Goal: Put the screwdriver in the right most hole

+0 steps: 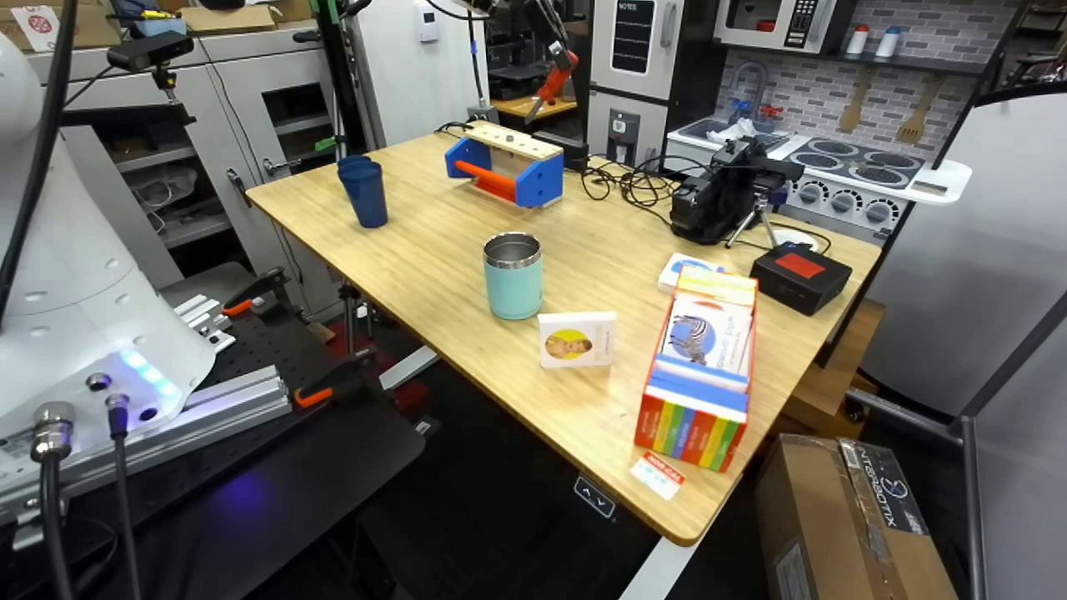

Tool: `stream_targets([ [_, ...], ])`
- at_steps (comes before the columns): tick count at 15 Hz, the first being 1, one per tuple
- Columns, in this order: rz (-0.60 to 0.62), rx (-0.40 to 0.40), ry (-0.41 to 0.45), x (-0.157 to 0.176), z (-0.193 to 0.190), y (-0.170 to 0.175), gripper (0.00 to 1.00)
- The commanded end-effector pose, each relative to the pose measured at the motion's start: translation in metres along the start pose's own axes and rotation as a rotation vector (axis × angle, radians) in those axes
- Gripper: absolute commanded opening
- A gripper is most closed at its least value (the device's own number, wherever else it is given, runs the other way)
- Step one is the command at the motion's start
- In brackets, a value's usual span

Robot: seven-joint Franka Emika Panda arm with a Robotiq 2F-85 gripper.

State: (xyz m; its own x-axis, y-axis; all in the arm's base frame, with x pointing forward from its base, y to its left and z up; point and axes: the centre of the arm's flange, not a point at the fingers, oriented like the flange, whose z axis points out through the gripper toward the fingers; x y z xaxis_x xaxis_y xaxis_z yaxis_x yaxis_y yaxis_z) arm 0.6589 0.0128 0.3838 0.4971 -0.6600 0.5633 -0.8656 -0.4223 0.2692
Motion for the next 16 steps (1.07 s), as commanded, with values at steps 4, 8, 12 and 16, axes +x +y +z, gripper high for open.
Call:
stream_targets([
  [4,-0.026,-0.168,0.120,0.031,-0.032,-0.055,0.07],
  [8,-0.074,-0.211,0.194,0.038,-0.039,-0.096,0.07],
  [12,-0.150,-0.146,0.257,0.025,-0.053,-0.136,0.07],
  [16,-0.253,-0.019,0.423,0.006,-0.079,-0.136,0.07],
])
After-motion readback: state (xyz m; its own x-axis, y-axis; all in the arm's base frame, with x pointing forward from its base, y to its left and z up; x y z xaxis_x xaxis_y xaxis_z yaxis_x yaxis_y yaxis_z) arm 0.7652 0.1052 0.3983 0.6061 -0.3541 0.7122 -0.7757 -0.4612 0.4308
